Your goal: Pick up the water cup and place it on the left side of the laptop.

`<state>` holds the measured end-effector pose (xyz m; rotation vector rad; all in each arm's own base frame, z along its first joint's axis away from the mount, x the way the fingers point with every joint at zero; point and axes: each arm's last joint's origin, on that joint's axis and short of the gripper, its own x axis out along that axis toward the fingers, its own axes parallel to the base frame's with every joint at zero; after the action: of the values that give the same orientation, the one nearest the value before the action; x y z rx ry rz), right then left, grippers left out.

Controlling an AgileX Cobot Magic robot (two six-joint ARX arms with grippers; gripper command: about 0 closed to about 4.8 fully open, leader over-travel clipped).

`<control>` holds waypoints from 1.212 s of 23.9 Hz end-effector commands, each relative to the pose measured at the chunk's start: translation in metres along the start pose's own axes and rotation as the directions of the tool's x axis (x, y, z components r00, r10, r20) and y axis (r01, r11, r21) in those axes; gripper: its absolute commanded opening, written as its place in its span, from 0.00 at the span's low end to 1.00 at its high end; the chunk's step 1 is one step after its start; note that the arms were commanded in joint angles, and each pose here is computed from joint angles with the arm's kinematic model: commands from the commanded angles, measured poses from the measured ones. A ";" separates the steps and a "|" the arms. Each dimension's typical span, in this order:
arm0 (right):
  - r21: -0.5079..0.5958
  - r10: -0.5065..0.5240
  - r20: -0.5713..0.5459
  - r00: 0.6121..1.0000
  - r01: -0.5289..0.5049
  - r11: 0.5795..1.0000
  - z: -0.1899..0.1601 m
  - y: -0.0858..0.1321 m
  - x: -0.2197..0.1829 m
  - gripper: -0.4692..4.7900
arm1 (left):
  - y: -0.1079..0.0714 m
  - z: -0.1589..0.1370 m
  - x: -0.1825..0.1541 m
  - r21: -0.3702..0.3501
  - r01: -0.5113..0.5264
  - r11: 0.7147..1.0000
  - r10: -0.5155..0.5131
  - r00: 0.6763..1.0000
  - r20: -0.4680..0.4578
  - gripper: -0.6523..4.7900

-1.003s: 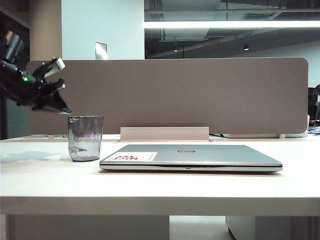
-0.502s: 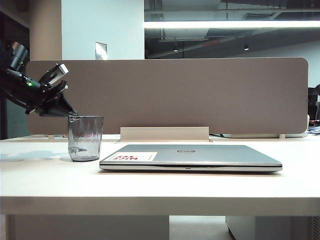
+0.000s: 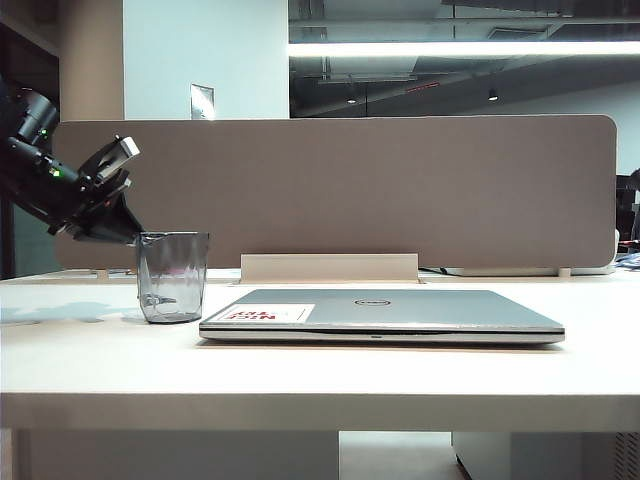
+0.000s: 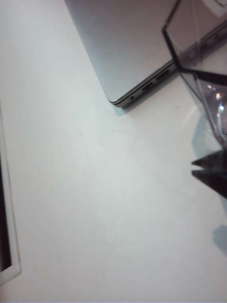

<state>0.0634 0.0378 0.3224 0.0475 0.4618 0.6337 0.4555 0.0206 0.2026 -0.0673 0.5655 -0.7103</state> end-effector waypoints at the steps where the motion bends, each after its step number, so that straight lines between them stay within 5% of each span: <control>1: -0.002 0.001 0.007 1.000 -0.001 1.000 0.001 0.000 0.000 0.08 | -0.002 -0.002 -0.002 -0.012 0.014 1.000 -0.014 1.000 -0.028 0.11; 15: -0.003 0.001 0.007 1.000 -0.001 1.000 0.001 0.000 0.000 0.08 | -0.018 0.009 -0.021 -0.045 0.022 0.999 -0.025 0.998 -0.064 0.11; 29: 0.000 0.000 -0.006 1.000 0.000 1.000 0.000 0.000 0.000 0.08 | -0.032 0.018 -0.007 0.061 -0.026 0.998 0.029 0.998 -0.057 0.11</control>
<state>0.0631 0.0376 0.3215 0.0462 0.4722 0.6330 0.4409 -0.0008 0.2264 -0.0124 0.6167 -0.7049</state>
